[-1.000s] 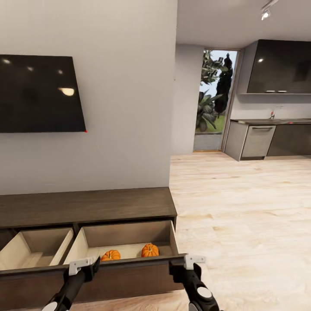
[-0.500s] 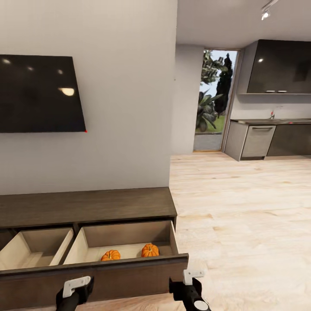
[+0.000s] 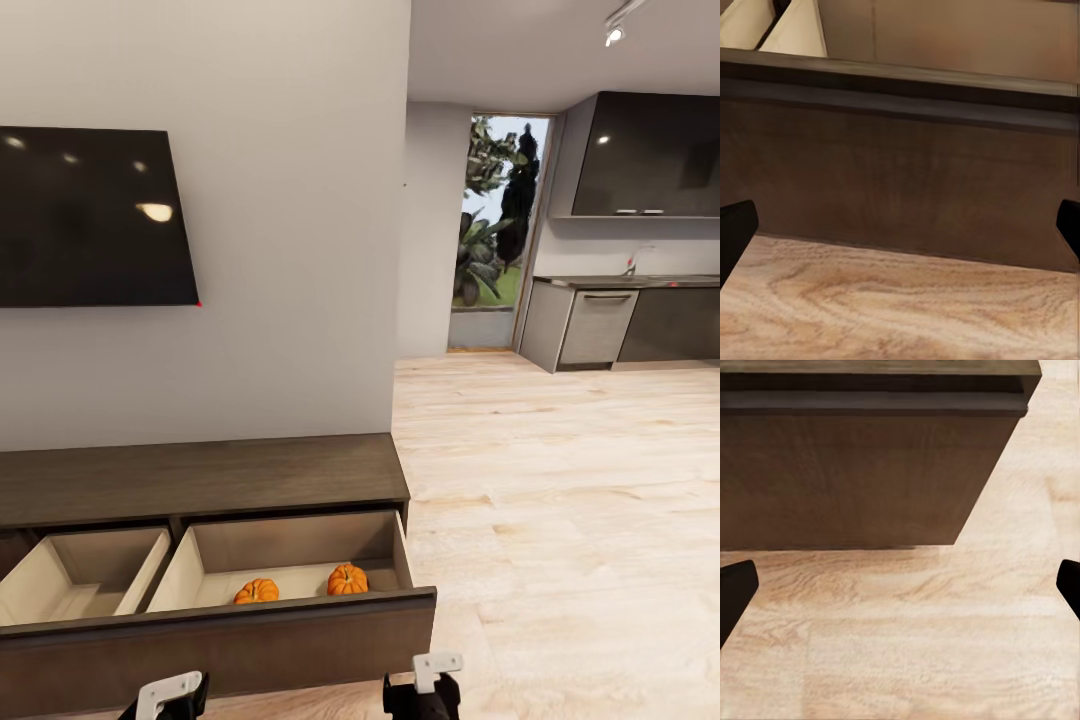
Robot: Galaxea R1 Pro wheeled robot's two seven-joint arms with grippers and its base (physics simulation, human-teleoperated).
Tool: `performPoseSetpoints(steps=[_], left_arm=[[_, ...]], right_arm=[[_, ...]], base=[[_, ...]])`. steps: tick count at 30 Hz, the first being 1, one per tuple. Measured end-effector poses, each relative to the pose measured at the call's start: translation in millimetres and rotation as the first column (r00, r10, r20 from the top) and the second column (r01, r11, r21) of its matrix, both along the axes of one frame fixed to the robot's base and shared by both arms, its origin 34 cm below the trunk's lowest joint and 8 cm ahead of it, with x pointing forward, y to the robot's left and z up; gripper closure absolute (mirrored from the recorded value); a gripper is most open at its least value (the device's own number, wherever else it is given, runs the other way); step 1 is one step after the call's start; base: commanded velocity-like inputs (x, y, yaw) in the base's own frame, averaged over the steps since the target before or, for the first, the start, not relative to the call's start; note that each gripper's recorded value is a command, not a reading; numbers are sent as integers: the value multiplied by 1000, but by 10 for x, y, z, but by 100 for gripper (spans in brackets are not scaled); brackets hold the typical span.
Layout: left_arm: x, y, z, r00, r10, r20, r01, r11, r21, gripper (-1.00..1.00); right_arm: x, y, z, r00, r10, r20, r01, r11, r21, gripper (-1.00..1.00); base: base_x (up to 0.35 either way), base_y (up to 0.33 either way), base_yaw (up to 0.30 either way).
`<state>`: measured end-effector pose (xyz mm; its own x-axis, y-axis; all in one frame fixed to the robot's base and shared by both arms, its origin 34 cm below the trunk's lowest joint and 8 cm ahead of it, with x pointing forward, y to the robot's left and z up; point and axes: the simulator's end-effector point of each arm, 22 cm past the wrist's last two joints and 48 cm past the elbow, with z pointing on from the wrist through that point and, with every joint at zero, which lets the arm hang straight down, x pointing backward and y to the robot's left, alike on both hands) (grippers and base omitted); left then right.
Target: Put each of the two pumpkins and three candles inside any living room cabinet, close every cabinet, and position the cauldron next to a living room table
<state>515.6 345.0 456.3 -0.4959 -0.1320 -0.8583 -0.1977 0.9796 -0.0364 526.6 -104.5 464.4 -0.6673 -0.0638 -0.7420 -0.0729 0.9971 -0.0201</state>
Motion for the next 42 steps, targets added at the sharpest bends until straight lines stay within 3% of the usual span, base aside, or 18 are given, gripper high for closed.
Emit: performPoseSetpoints(steps=[6, 17, 24, 33, 42], left_arm=[[14, -144, -12, 1000, -4, 3, 4, 1000, -21, -100], [22, -206, -159, 1000, -4, 10, 4, 1000, -31, -100], [26, -425, -299, 1000, -8, 19, 9, 998, -64, -100], [126, -456, -401, 999, -8, 47, 11, 998, -66, -100], [94, -384, -701, 1000, 5, 22, -4, 999, -55, -100]], right_arm=[[37, -35, 25, 999, -20, 50, 19, 1000, 11, -100], [8, -62, -148, 998, -26, 61, 25, 1000, 12, -100], [-27, 51, -299, 998, 8, 57, -11, 998, 58, -100], [-17, 28, -488, 998, 8, 58, -12, 998, 64, -100], [140, 6, -542, 996, -5, 91, -2, 997, 71, -100]], base=[[0, 0, 0], [0, 0, 0], [0, 0, 0], [0, 0, 0], [0, 0, 0]])
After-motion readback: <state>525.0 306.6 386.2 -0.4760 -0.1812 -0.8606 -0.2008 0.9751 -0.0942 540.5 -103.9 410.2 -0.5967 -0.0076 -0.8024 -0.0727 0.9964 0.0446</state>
